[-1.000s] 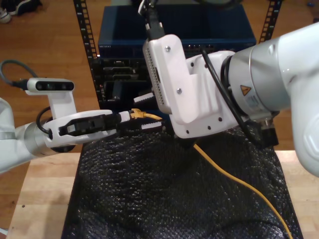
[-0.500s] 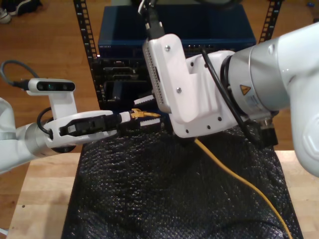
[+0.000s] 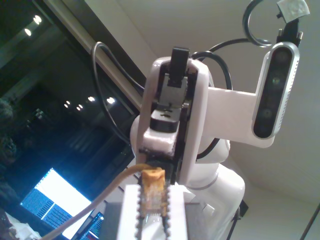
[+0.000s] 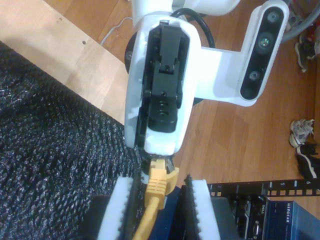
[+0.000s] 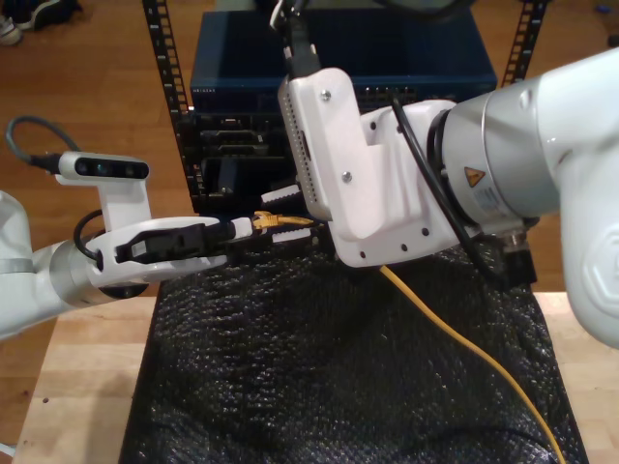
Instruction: Grab the cable and plug it in
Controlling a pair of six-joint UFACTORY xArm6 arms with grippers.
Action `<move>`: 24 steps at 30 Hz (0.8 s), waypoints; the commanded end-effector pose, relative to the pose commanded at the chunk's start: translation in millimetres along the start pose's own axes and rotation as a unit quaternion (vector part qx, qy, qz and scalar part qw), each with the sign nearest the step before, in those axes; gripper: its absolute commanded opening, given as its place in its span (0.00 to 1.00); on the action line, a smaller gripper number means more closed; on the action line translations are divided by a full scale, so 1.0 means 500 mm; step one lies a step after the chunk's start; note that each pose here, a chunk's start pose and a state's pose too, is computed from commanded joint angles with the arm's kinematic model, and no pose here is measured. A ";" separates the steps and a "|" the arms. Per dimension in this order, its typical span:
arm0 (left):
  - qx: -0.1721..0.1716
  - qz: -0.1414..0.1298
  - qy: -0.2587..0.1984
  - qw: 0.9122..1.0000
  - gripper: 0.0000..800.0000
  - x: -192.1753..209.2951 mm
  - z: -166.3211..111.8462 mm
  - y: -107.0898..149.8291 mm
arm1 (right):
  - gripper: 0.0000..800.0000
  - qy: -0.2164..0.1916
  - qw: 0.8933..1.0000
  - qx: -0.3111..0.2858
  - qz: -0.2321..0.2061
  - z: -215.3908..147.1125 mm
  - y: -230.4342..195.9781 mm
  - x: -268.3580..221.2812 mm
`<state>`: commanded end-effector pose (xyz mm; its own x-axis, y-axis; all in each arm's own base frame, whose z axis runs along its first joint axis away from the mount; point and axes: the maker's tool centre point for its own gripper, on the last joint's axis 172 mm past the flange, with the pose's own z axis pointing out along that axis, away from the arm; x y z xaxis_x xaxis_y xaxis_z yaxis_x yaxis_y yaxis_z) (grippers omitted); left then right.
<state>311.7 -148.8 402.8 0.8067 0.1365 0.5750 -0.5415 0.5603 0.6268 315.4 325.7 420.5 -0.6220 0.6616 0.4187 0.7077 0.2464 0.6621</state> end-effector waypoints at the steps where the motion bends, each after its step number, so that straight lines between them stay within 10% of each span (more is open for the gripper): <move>1: 0.000 -0.001 0.001 1.000 0.01 -0.001 0.000 0.000 | 0.31 0.000 1.000 0.001 0.000 0.001 -0.001 -0.001; 24: -0.009 -0.007 -0.002 1.000 0.01 -0.007 0.009 0.002 | 0.26 0.003 1.000 0.003 0.005 0.005 -0.008 0.001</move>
<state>307.3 -152.5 403.7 0.8127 0.1255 0.5690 -0.5265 0.5765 0.6248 313.3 327.0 416.6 -0.6177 0.6592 0.4288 0.7157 0.2451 0.6540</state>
